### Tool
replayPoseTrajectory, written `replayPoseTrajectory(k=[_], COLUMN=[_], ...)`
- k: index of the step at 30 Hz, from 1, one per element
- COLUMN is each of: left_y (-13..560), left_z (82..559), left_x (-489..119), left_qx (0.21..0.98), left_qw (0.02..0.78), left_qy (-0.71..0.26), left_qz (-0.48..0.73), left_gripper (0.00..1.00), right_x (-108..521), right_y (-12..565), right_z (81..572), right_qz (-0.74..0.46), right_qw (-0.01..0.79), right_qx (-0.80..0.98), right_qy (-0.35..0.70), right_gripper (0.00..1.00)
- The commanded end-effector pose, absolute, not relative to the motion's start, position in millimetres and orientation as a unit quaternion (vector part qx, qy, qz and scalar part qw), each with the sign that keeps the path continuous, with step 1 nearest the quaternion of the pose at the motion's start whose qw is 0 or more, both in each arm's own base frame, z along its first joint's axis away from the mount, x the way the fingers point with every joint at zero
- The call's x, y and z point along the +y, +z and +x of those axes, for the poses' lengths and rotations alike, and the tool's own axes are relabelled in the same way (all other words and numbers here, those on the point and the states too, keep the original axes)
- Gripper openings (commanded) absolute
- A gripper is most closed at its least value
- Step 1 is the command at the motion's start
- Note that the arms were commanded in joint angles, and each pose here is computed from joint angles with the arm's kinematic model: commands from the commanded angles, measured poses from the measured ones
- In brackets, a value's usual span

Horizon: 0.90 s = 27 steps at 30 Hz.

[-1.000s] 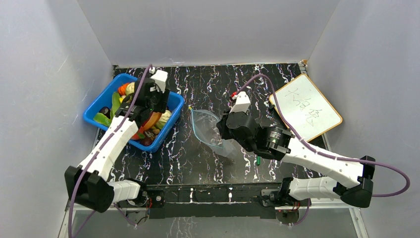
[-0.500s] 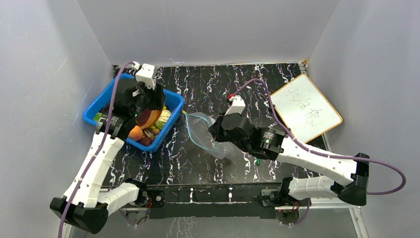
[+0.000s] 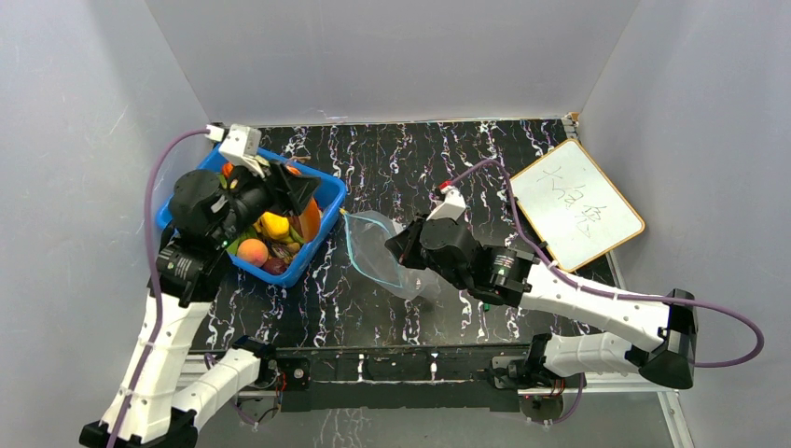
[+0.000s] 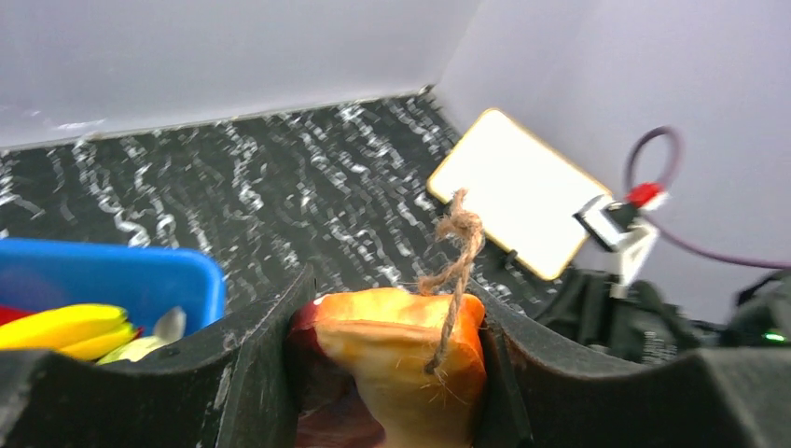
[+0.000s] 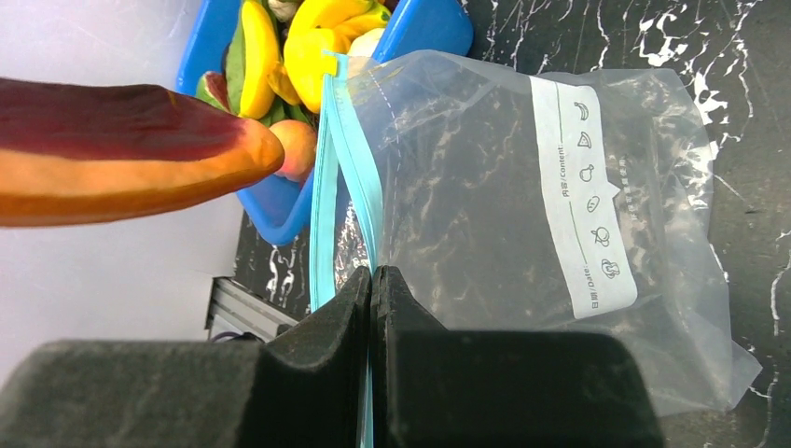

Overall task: Place the food in the zip-top bag and seal the zipper
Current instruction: Pick up the fake food from the bin, then place the fake food in the zipper food storage bag.

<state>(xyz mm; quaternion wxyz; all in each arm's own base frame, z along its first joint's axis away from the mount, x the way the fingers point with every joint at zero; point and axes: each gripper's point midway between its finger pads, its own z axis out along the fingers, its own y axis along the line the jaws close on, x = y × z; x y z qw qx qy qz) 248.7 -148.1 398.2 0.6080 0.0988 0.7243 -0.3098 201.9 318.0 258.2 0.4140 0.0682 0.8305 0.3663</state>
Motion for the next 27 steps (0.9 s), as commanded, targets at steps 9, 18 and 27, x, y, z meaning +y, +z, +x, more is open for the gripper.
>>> replayPoseTrajectory(k=[9, 18, 27], left_y=[477.5, 476.4, 482.6], left_z=[199.2, 192.8, 188.2], left_x=[-178.7, -189.6, -189.4], left_qx=[0.605, 0.577, 0.564], left_qw=[0.614, 0.588, 0.591], left_qy=[-0.497, -0.560, -0.570], left_qz=[0.095, 0.089, 0.090], left_gripper=[0.33, 0.32, 0.31], right_x=[331.2, 334.4, 330.1], right_y=[301.4, 302.3, 296.9], right_z=[198.0, 196.5, 197.0], right_qz=[0.127, 0.128, 0.134], right_qw=[0.399, 0.395, 0.399], right_qx=[0.772, 0.766, 0.762], right_qy=[0.478, 0.490, 0.492], right_gripper=[0.00, 0.00, 0.00])
